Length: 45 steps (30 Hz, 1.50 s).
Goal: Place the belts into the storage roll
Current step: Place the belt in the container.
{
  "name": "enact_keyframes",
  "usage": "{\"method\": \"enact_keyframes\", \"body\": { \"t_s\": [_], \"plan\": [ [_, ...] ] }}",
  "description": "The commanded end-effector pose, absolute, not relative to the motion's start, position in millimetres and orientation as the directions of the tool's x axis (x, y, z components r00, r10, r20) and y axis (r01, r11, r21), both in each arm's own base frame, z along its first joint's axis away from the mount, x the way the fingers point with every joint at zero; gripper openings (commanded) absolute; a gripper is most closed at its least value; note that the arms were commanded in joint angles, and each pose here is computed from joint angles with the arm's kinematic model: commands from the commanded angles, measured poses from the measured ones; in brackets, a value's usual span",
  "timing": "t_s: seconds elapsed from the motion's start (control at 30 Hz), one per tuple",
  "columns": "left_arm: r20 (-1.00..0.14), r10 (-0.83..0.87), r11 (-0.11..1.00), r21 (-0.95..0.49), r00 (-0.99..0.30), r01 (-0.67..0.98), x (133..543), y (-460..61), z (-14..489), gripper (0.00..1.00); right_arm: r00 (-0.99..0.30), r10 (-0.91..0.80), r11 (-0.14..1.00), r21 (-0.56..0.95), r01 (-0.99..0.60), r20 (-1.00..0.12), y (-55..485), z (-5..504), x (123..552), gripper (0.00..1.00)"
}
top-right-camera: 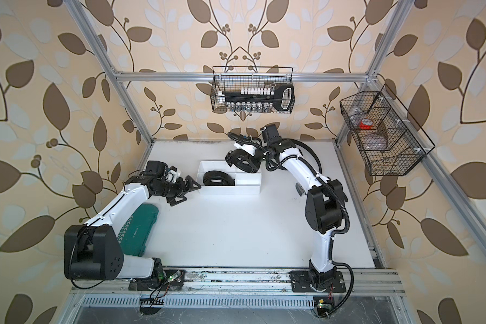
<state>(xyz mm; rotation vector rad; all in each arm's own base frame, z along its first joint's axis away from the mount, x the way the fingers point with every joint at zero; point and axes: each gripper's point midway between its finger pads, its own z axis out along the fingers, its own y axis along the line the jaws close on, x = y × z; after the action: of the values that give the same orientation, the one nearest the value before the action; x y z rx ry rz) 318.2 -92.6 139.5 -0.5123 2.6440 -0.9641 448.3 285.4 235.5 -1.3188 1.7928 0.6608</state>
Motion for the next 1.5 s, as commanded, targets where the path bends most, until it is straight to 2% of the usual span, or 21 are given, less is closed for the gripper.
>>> {"method": "enact_keyframes", "body": {
  "t_s": [0.0,0.2,0.57,0.93,1.3,1.47],
  "plan": [
    [-0.123,-0.424,0.698,-0.676,-0.897,-0.237,319,-93,139,0.99,-0.064,-0.476,0.252,-0.066,-0.965,-0.877,305,253,454,0.15],
    [-0.119,-0.424,0.697,-0.676,-0.898,-0.24,319,-92,138,0.99,0.009,-0.425,0.189,-0.098,-0.977,-0.905,332,252,467,0.16],
    [-0.08,-0.419,0.689,-0.677,-0.904,-0.259,317,-95,129,0.99,0.091,-0.375,0.093,-0.136,-0.986,-0.923,382,221,483,0.16],
    [-0.077,-0.421,0.687,-0.678,-0.904,-0.263,319,-95,129,0.99,0.146,-0.394,-0.005,-0.157,-0.988,-0.907,389,159,486,0.19],
    [-0.046,-0.423,0.682,-0.674,-0.905,-0.284,319,-95,121,0.99,0.123,-0.396,-0.034,-0.119,-0.992,-0.91,399,130,489,0.21],
    [-0.047,-0.42,0.68,-0.677,-0.906,-0.281,319,-96,122,0.99,0.139,-0.402,-0.008,-0.148,-0.989,-0.905,399,133,492,0.32]
  ]
}}
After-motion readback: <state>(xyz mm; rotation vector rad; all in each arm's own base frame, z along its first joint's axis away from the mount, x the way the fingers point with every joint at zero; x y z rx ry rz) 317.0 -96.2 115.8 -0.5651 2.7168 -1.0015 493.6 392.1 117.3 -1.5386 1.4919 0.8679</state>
